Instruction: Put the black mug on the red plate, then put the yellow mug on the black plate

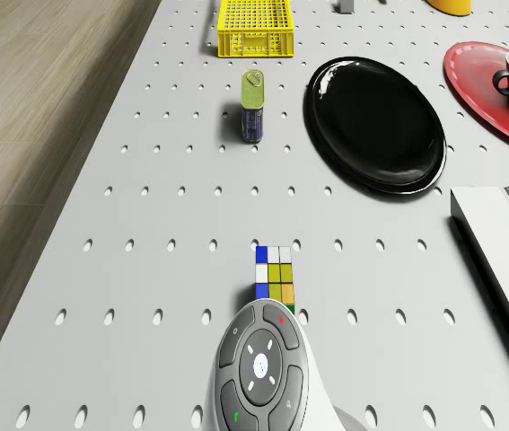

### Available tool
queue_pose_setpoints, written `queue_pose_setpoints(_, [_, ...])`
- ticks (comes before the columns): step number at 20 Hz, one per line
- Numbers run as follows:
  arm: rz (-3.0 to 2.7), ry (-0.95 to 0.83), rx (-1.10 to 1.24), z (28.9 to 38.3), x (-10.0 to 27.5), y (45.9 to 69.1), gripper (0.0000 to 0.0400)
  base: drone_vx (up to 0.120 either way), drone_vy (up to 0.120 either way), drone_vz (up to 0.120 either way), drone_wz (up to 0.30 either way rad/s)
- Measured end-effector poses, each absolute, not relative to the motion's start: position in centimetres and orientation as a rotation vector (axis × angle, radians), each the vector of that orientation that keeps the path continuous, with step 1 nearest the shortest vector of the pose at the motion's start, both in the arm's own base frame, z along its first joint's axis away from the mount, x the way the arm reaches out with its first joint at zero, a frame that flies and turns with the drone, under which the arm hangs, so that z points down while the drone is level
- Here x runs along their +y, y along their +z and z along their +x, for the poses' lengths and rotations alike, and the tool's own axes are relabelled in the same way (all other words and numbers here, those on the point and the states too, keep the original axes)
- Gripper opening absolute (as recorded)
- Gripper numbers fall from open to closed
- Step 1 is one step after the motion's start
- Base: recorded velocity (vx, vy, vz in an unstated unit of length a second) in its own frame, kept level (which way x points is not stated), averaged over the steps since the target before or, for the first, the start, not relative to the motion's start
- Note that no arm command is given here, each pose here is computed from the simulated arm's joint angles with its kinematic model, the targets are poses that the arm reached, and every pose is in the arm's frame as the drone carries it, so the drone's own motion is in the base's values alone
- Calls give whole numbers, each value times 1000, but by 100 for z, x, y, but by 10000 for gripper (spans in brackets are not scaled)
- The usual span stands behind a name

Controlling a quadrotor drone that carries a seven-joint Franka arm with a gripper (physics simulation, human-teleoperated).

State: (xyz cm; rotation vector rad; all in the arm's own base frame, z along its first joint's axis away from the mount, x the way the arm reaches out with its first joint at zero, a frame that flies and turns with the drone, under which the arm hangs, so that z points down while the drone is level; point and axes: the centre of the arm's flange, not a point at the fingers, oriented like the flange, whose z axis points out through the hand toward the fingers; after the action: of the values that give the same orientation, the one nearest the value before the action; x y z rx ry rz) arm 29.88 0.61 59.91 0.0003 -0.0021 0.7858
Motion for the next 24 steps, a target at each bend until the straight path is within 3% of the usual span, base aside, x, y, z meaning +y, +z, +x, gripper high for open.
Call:
queue_pose_setpoints(8, [0, 786, -2, 2988, 61, 5888, 117, 0, 0, 0, 0])
queue_pose_setpoints(16, [1, 786, -2, 2988, 61, 5608, 111, 0, 0, 120, 0])
queue_pose_setpoints(24, [1, 786, -2, 2988, 61, 5524, 110, 120, -115, 120, 0])
